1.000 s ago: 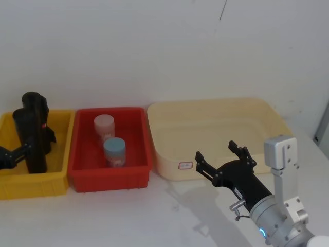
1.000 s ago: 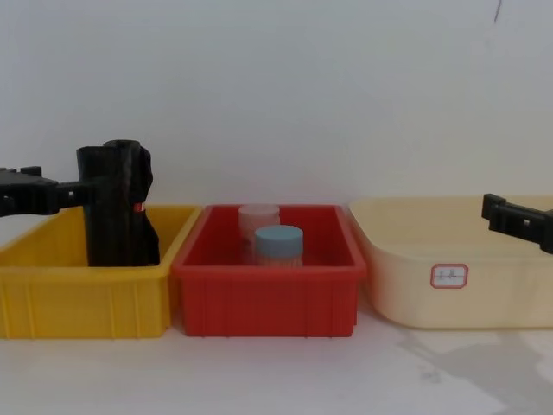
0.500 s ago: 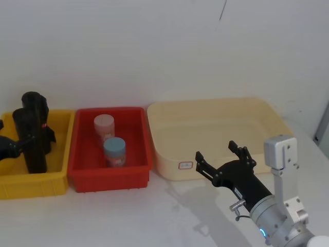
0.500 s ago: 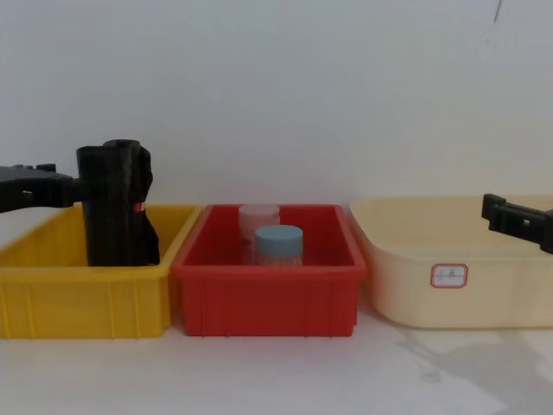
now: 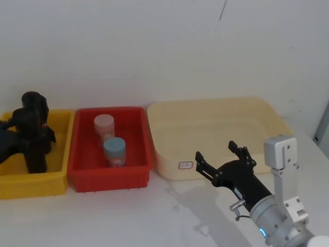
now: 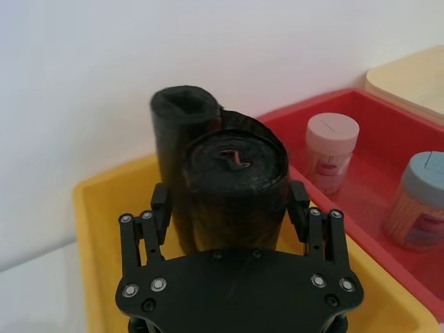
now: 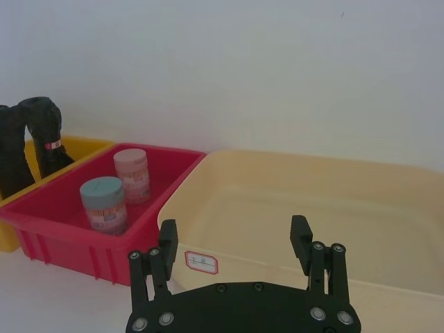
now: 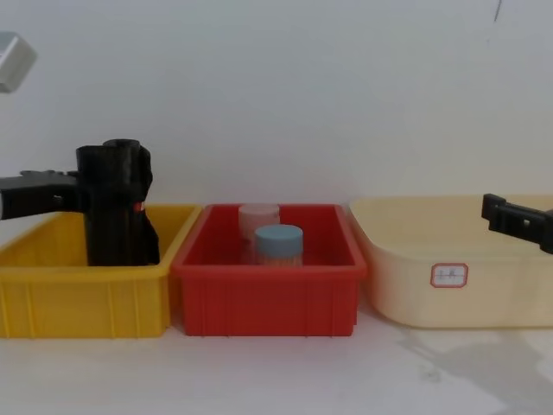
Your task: Pick up the garbage bag with the one hand and transfer it to the other hand.
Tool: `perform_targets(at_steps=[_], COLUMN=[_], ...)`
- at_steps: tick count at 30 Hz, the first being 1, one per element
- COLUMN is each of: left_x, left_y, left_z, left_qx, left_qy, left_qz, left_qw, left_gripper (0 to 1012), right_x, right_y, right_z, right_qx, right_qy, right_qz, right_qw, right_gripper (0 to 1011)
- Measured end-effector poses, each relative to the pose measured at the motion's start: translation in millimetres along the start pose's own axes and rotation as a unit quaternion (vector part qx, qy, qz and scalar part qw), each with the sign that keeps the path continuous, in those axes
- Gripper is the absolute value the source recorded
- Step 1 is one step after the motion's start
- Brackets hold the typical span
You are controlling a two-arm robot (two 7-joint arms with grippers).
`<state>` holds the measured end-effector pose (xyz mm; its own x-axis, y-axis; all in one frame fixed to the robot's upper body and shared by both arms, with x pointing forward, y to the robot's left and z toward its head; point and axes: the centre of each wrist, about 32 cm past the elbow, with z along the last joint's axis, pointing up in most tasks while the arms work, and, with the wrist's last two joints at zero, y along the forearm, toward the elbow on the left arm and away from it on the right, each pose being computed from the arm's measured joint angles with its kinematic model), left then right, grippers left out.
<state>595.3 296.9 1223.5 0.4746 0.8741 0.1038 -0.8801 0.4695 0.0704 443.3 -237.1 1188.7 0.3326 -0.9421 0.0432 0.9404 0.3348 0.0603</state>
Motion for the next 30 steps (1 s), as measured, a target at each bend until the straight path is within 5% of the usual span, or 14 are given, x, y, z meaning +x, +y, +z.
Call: perform_targets(at_steps=[9,14,30], left_x=[-3.8,-8.6,-29.3], left_y=[-17.2,-21.2,-10.7], left_z=[-2.6,-2.2,16.8], left_qx=[0.009,0.011,-0.008], left_qy=[-0.005,-0.011,-0.057], left_qz=[-0.035,-0.051,-0.075], left_qw=[0.9993,0.9986,0.9955], left_gripper=[840,668,497], right_x=[0.0,0.0,0.0], right_y=[0.0,0.0,1.2], right_z=[0.0,0.0,3.1], right_qx=[0.000,0.000,0.011], right_qy=[0.000,0.000,0.010], right_qz=[0.000,0.000,0.007], right_qw=[1.0000,1.0000,0.9999], right_gripper=[1000,1000,1000])
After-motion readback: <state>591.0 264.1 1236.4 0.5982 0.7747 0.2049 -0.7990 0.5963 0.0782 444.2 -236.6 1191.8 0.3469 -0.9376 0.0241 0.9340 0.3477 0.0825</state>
